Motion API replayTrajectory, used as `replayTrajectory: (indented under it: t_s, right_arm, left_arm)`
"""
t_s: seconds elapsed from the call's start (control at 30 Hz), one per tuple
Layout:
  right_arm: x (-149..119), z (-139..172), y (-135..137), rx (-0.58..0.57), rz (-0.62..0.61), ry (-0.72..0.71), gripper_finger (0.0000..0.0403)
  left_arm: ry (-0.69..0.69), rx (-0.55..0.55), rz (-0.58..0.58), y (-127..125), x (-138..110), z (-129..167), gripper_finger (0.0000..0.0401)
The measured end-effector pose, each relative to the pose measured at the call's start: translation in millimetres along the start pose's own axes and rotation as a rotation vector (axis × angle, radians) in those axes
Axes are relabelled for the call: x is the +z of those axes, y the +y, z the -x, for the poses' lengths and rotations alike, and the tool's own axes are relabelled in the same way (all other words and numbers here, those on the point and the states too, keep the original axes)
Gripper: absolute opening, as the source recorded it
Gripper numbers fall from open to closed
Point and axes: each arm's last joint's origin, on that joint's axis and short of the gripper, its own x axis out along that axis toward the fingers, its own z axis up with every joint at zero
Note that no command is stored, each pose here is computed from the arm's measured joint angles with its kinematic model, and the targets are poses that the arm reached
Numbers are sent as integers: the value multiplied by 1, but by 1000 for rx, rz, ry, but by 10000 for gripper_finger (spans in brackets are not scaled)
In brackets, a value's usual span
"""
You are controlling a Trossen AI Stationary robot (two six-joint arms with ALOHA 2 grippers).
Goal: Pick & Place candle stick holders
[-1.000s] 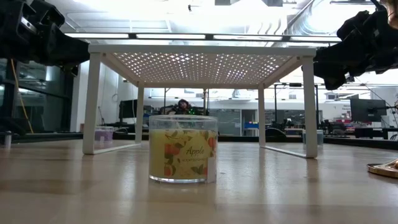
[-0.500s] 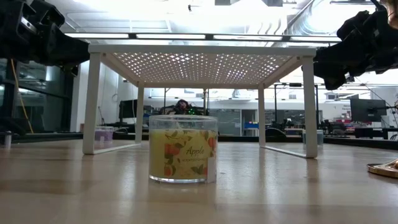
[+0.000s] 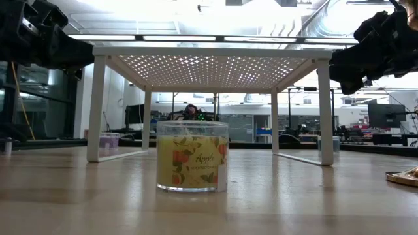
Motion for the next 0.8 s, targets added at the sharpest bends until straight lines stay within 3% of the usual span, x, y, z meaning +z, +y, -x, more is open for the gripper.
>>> replayTrajectory:
  t_s: [0.17, 0.3, 0.5, 0.8]
  right_arm:
    - [0, 0, 0, 0, 0, 0, 197]
    - [0, 0, 0, 0, 0, 0, 197]
    - [0, 0, 0, 0, 0, 0, 197]
    - [0, 0, 0, 0, 0, 0, 197]
  left_arm:
    - [-19, 10, 5, 0, 1, 0, 65]
    - [-120, 18, 31, 0, 11, 1, 65]
    - [-202, 145, 58, 3, 25, 2, 65]
    - [-207, 332, 80, 1, 76, -7, 65]
